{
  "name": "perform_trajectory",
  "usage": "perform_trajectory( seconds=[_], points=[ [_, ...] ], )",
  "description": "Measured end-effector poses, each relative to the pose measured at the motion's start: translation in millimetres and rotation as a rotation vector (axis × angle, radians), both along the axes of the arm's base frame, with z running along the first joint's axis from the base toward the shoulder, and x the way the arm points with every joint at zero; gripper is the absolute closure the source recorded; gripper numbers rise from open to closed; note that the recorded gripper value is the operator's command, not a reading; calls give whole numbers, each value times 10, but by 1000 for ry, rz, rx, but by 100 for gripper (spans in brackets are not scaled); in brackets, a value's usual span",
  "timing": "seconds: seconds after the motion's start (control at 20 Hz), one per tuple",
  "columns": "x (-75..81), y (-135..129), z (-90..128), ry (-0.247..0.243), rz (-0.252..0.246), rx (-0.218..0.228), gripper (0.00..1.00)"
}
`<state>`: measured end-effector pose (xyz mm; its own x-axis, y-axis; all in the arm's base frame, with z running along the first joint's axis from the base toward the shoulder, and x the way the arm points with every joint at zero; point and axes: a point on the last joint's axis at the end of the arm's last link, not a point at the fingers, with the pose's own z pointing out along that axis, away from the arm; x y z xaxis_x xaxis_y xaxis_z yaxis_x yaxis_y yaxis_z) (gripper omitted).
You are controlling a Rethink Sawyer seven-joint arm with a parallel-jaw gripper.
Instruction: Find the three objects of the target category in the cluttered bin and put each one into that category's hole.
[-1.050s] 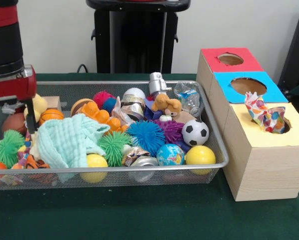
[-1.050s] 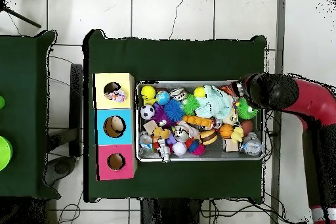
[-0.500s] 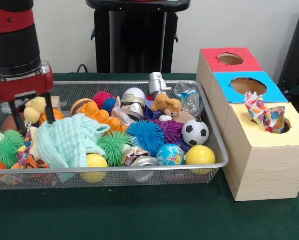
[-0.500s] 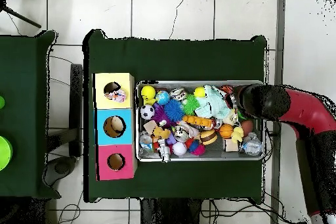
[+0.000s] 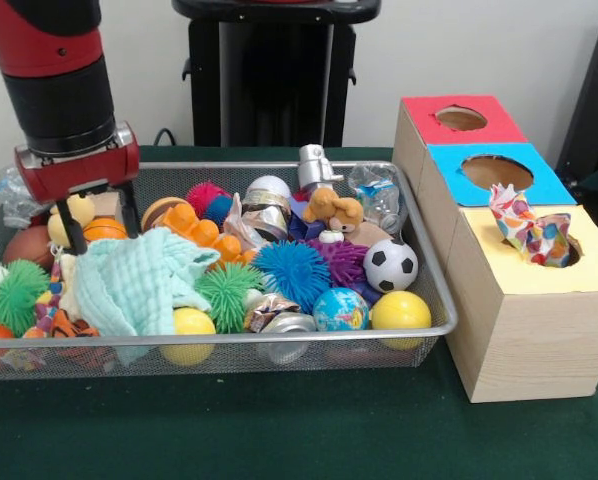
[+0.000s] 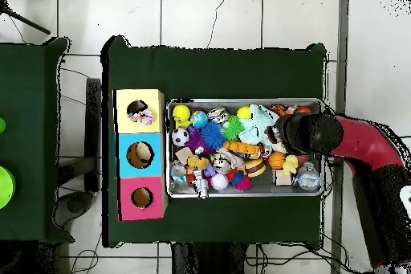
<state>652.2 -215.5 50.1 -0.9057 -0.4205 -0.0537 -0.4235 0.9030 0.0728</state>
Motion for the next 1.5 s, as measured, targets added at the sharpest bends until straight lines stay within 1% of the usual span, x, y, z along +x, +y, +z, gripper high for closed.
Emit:
perform_trajectory(
  seconds=[0.1,0.25,0.45,0.5,0.7,0.75,0.85,1.1,1.15,1.5],
  points=[
    [9,10,-10,-6,0,0,0],
    [32,43,-80,-29,-1,5,0],
    [61,86,-249,-67,-10,19,0],
    [74,123,-378,-88,-17,31,0],
    [80,179,-561,-115,-27,46,0],
    [77,226,-695,-132,-35,60,0],
    [61,267,-798,-141,-41,71,0],
    [27,257,-876,-138,-50,78,0],
    [30,259,-877,-139,-50,77,100],
    [58,281,-894,-157,-50,76,100]
  ],
)
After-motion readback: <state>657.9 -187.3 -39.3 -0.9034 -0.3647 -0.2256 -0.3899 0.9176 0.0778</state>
